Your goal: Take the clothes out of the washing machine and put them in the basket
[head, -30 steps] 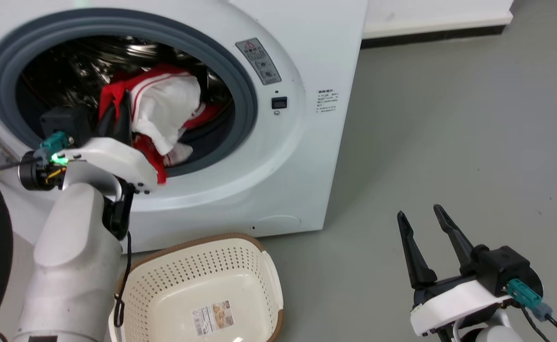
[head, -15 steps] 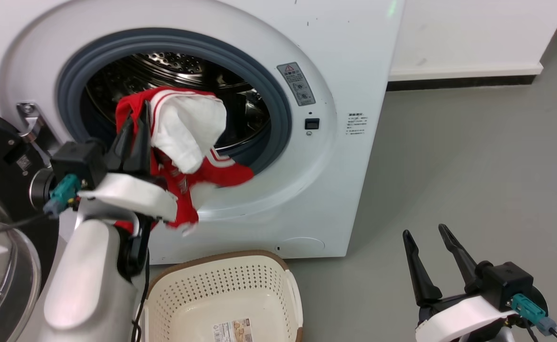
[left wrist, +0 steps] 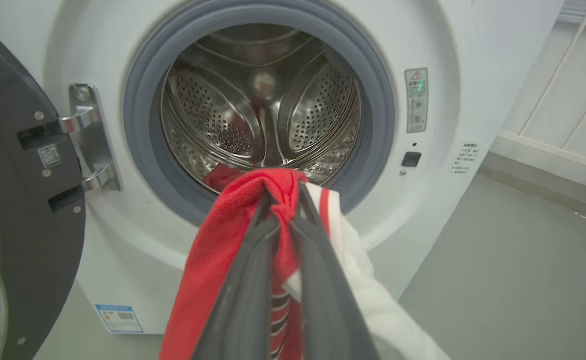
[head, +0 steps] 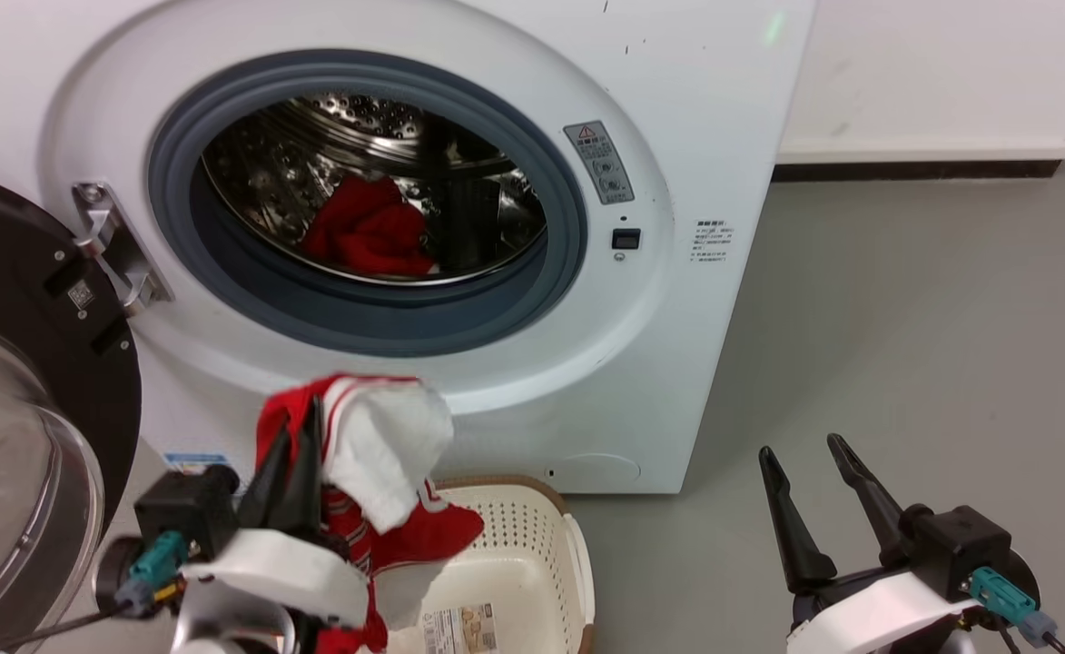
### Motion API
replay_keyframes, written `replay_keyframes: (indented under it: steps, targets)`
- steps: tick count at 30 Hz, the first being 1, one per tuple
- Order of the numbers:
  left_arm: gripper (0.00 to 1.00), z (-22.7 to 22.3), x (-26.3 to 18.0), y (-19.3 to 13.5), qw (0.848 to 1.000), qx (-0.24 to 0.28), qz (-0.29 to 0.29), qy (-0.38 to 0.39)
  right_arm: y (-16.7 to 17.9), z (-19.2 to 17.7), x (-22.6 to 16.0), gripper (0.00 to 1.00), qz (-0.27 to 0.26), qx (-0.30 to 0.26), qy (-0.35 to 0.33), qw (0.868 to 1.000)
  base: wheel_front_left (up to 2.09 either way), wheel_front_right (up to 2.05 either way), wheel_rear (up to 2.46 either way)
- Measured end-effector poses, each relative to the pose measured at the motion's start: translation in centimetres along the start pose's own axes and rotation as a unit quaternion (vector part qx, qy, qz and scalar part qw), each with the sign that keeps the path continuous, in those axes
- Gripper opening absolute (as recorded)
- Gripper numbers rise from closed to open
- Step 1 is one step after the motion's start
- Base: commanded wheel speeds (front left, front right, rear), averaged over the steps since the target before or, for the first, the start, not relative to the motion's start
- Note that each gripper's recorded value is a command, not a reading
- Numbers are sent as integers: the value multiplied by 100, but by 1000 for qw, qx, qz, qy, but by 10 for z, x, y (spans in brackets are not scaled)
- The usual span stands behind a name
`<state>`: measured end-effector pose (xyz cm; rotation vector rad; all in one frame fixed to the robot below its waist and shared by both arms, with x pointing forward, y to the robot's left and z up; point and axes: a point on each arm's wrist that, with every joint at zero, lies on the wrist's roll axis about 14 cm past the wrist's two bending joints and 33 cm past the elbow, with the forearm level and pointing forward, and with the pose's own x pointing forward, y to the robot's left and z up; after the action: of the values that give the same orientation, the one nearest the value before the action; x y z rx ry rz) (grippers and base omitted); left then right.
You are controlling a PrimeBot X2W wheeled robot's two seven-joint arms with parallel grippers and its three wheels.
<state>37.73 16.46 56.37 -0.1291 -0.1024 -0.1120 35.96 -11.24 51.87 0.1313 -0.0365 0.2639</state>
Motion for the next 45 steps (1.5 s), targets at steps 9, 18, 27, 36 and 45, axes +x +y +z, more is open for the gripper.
replay_keyframes:
  steps: [9, 18, 27, 36, 45]
  targets:
    - [0, -106, -21, 9, 987, -61, 45, 139, 0, -14, 22, 100, 10, 3, 18, 1000, 0, 0, 0]
    - [0, -201, -17, 20, 963, -77, 69, 249, -9, -38, 53, 100, 10, 4, 42, 999, 0, 0, 0]
    - [0, -279, -8, 37, 931, -85, 91, 342, -10, -85, 86, 100, 25, 9, 84, 996, 0, 0, 0]
    - [0, -344, -9, 46, 893, -90, 107, 428, -4, -133, 109, 100, 49, 16, 119, 992, 0, 0, 0]
    - [0, -388, -46, 47, 844, -91, 131, 512, -16, -162, 103, 100, 35, 19, 148, 988, 0, 0, 0]
